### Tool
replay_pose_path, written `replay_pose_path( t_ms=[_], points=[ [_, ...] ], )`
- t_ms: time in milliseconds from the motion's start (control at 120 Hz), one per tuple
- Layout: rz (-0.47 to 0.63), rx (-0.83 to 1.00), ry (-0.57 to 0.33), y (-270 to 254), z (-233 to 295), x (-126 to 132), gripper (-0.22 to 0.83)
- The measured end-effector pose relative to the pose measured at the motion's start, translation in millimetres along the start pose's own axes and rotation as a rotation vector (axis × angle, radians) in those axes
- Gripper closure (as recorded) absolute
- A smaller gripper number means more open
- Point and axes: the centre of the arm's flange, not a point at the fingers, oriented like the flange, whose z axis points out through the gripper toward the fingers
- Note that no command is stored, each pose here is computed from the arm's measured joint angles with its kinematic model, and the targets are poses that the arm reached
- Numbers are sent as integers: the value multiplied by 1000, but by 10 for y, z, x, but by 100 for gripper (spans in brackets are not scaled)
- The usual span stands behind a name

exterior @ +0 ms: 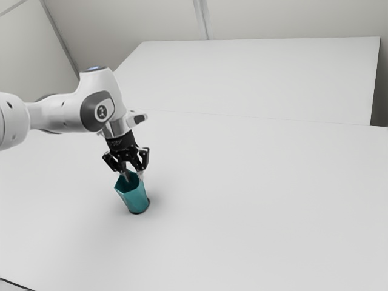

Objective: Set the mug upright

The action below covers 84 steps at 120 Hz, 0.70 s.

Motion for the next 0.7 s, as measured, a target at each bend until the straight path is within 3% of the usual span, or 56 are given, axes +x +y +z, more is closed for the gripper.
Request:
replay_pose_path(
  t_ms=[158, 325, 508, 700],
  points=[
    [-3, -3, -11, 16, -172, -10, 46],
    [27, -5, 70, 111, -932, 169, 22],
    [145, 30, 195, 222, -1864, 171, 9],
    [291, 53, 230, 436, -2280, 24, 4]
  ],
)
